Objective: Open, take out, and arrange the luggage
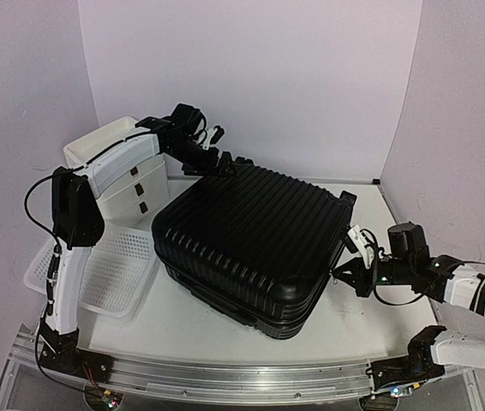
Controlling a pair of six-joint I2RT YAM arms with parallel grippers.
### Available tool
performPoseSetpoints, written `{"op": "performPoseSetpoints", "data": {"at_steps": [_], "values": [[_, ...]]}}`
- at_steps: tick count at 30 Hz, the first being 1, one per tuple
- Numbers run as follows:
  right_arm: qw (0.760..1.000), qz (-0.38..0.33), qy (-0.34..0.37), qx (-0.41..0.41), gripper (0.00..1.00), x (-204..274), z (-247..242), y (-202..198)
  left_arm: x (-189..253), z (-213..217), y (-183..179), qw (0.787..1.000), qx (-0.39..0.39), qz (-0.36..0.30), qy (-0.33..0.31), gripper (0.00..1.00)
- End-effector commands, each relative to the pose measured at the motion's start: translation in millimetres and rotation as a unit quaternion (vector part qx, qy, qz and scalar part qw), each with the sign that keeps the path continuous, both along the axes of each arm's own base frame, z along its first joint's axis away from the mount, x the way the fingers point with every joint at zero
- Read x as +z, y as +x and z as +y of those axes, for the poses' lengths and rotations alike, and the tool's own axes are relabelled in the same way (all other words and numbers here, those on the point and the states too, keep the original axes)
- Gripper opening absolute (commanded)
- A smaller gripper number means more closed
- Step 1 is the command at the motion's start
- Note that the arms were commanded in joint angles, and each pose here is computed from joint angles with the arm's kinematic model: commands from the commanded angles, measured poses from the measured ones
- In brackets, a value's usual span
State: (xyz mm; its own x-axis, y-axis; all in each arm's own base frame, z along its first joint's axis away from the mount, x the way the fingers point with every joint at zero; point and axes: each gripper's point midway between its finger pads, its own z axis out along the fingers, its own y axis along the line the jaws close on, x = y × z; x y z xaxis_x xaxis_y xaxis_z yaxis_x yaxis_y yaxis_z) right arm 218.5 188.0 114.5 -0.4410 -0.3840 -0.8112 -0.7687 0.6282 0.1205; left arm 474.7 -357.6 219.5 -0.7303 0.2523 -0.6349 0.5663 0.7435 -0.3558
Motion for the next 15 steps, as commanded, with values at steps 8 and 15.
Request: {"op": "performPoseSetpoints", "data": {"at_steps": [8,15], "values": [[0.997,-0.010,-0.043,-0.060,0.00,4,-20,13,96,82,-108,0.990,0.137,0.014,0.019,0.98],[0.997,-0.014,-0.073,-0.033,0.00,-2,-18,15,42,138,-190,0.893,0.373,0.237,-0.082,0.99]]}}
